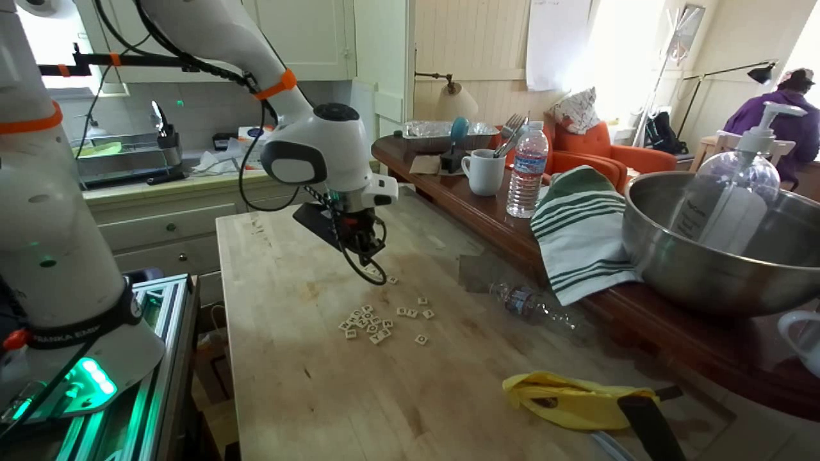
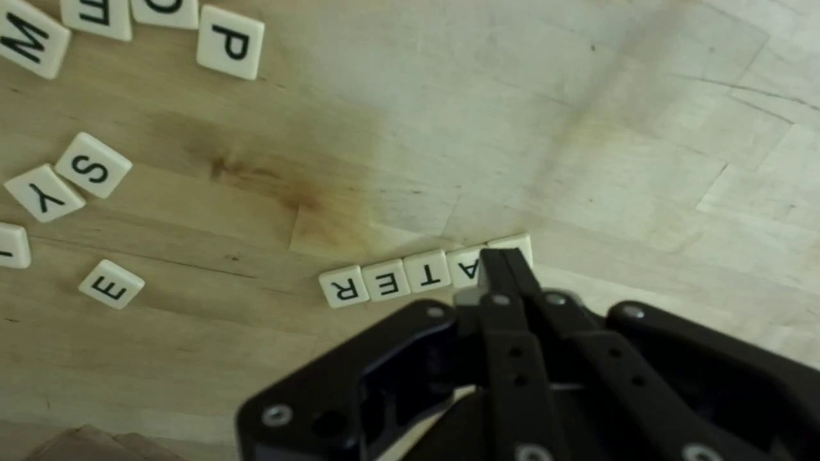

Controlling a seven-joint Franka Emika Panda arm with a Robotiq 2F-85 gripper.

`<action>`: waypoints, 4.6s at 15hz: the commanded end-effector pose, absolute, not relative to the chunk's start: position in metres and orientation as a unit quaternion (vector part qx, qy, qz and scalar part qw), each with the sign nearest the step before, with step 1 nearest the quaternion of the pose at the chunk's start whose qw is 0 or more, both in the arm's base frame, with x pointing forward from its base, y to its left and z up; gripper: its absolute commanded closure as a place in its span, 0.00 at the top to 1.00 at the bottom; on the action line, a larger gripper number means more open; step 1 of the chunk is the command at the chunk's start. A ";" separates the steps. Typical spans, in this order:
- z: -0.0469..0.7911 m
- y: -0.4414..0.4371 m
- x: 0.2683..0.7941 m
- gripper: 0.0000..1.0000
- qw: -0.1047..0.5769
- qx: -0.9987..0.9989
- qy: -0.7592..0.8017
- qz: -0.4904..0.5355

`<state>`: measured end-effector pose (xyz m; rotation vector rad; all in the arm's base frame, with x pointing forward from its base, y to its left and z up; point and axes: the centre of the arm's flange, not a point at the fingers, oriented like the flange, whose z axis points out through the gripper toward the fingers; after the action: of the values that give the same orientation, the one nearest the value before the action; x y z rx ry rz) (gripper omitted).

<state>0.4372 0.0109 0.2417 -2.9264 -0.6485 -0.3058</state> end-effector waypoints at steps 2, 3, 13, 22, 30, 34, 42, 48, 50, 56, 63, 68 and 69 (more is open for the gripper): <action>0.216 0.022 0.448 0.00 0.070 -0.965 -0.235 -0.091; 0.213 0.024 0.449 0.00 0.070 -0.964 -0.240 -0.089; 0.199 0.040 0.455 0.00 0.078 -0.957 -0.262 -0.092; 0.208 0.047 0.454 0.00 0.088 -0.950 -0.283 -0.099; 0.219 0.048 0.450 0.00 0.084 -0.945 -0.298 -0.107; 0.218 0.045 0.449 0.00 0.081 -0.944 -0.300 -0.112; 0.217 0.038 0.446 0.00 0.074 -0.945 -0.299 -0.114; 0.215 0.031 0.448 0.00 0.072 -0.945 -0.290 -0.131; 0.214 0.030 0.448 0.00 0.070 -0.946 -0.292 -0.126; 0.203 0.031 0.443 0.00 0.067 -0.946 -0.299 -0.105; 0.201 0.032 0.440 0.00 0.075 -0.945 -0.309 -0.080; 0.205 0.017 0.422 0.00 0.054 -0.934 -0.352 -0.009; 0.207 0.012 0.419 0.00 0.041 -0.933 -0.358 0.001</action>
<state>0.4447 0.0264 0.2146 -2.8295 -1.0363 -0.1967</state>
